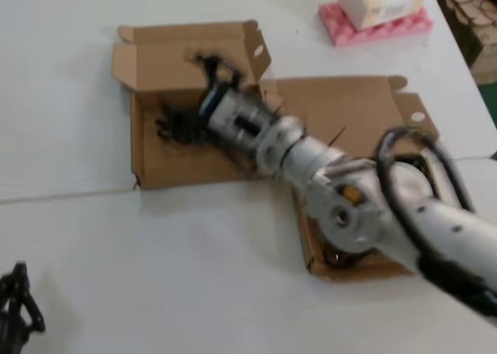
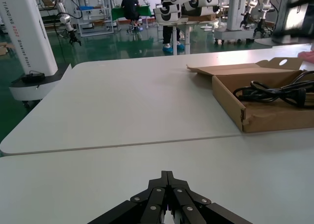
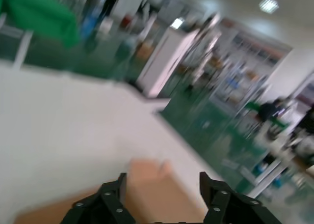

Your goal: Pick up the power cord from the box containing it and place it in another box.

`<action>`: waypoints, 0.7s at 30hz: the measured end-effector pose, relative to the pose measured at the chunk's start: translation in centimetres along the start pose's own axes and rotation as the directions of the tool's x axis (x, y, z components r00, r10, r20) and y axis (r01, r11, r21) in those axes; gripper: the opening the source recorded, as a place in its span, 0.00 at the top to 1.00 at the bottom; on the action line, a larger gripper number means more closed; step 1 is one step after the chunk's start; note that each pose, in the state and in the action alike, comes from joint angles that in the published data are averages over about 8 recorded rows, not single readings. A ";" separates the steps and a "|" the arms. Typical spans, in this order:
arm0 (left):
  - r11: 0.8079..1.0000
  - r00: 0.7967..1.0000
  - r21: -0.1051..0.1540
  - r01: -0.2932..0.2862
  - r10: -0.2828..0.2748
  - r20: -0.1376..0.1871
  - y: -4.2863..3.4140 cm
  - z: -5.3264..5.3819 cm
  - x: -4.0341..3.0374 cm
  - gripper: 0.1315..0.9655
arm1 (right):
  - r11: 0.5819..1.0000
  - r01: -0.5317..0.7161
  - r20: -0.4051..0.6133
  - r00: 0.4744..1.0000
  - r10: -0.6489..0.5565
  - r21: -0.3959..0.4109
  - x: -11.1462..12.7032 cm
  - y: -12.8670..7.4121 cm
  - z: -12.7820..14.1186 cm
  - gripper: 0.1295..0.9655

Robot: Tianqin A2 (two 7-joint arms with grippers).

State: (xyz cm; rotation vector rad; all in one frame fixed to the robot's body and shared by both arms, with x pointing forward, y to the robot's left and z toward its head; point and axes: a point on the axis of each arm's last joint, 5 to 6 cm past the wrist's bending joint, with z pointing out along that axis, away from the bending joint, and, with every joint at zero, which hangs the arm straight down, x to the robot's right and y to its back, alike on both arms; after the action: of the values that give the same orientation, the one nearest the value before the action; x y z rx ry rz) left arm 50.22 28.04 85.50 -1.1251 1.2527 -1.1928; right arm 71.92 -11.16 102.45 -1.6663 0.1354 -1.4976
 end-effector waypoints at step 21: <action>1.000 1.000 0.000 0.000 0.000 0.000 0.00 0.0 0.00 0.96 | 0.965 -0.170 -0.186 0.960 0.208 0.200 3.5 -0.4 -7.7 0.31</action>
State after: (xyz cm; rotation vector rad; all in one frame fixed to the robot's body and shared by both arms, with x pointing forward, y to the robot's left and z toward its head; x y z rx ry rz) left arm 50.22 28.04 85.50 -1.1251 1.2527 -1.1928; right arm 66.15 -16.98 104.59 -1.3127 0.2555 -1.4857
